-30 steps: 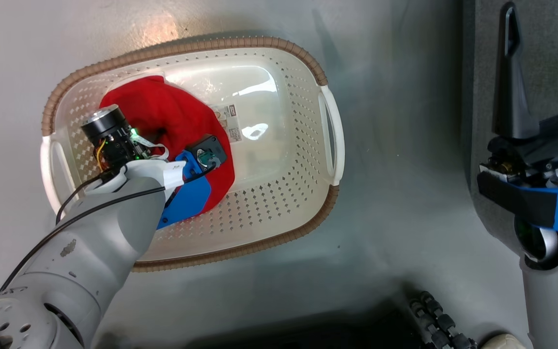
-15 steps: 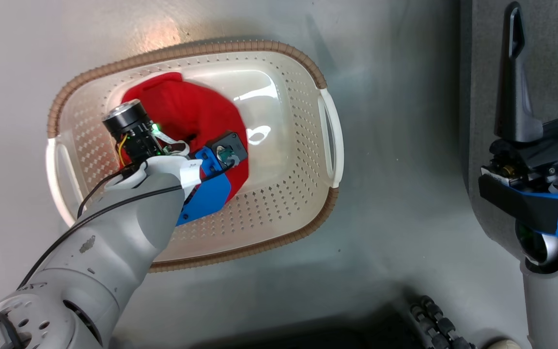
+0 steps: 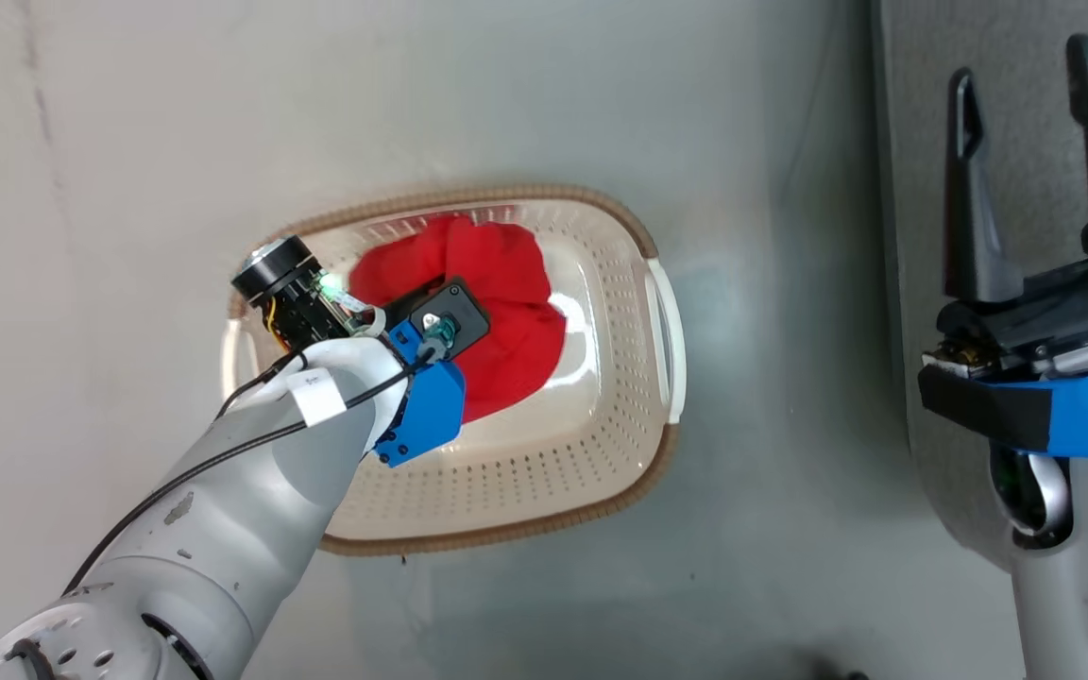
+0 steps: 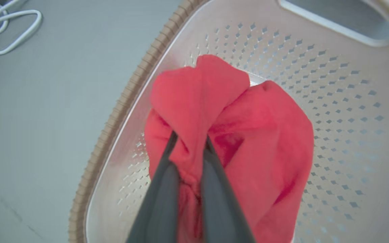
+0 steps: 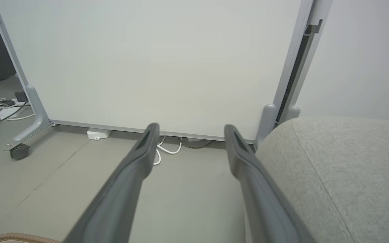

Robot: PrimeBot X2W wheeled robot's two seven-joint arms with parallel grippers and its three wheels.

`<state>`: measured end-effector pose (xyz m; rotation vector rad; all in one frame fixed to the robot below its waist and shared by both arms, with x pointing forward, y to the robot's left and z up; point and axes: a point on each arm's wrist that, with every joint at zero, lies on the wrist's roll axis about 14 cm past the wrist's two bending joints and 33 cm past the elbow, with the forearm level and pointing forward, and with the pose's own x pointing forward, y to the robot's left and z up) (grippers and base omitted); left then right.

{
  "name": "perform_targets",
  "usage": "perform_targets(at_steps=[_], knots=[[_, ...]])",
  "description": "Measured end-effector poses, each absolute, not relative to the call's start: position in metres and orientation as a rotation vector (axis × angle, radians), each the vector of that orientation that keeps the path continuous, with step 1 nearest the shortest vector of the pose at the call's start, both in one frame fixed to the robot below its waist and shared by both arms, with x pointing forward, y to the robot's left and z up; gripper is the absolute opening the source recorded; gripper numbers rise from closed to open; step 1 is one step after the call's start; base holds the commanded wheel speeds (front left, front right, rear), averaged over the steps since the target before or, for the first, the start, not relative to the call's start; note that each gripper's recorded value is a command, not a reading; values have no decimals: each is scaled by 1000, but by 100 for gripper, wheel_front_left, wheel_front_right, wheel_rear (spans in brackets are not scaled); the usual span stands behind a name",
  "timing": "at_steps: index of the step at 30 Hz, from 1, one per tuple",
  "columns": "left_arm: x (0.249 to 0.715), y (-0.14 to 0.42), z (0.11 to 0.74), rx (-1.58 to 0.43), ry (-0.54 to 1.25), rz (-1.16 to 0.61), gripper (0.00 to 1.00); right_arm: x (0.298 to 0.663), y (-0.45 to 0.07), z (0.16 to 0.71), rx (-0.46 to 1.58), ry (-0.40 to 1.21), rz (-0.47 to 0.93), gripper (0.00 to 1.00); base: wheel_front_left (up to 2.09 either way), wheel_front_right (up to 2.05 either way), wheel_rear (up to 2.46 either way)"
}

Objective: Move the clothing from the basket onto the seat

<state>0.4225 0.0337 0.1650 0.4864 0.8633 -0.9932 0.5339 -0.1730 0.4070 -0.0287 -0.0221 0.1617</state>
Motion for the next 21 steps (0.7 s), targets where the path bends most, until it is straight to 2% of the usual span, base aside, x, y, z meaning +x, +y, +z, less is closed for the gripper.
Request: perform_targets(at_steps=[10, 21], knots=[[447, 37, 254, 372, 678, -836, 0, 509, -166, 465, 3, -93, 163, 100, 0, 0, 0], [455, 37, 382, 161, 348, -646, 0, 457, -169, 520, 18, -163, 138, 100, 0, 0, 0]])
